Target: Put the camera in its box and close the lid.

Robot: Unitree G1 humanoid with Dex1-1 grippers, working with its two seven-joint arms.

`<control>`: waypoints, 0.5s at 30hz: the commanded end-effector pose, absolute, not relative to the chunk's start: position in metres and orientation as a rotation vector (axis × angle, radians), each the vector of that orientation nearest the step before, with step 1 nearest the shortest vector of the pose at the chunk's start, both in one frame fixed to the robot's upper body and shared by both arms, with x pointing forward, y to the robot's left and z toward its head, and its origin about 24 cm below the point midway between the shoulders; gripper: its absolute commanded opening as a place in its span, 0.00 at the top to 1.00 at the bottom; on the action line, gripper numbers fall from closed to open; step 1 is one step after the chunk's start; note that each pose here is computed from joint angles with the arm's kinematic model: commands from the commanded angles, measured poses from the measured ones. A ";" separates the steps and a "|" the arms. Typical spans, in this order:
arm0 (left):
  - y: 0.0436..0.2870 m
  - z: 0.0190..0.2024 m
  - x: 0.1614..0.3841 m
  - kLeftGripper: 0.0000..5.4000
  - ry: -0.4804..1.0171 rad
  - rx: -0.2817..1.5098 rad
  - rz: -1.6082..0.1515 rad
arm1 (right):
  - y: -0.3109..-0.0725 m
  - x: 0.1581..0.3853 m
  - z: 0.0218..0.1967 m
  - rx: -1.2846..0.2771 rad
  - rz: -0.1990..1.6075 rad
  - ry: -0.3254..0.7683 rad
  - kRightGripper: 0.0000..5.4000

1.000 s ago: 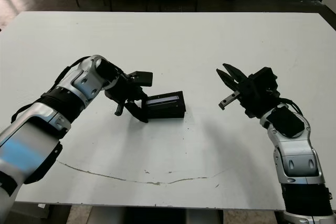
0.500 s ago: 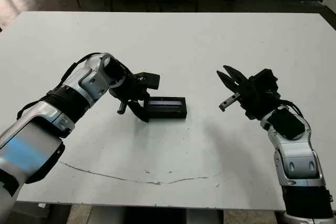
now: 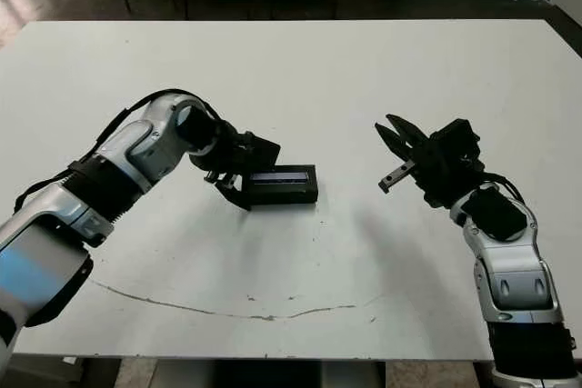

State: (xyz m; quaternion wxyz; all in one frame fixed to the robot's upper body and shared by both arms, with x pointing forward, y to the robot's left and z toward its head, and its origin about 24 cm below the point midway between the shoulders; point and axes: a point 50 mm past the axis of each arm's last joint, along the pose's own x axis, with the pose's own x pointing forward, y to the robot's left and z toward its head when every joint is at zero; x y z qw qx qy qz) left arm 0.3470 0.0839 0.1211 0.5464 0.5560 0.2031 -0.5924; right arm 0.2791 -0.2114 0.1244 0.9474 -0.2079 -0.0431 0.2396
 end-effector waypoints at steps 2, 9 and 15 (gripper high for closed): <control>0.117 0.093 0.339 0.17 0.618 1.371 -1.357 | -0.210 0.282 0.122 -0.421 0.499 -0.081 1.00; 0.166 0.093 0.337 0.00 0.716 1.354 -1.171 | -0.209 0.283 0.122 -0.418 0.508 -0.087 1.00; 0.199 0.107 0.336 0.00 0.712 1.328 -1.080 | -0.207 0.285 0.123 -0.446 0.506 -0.097 1.00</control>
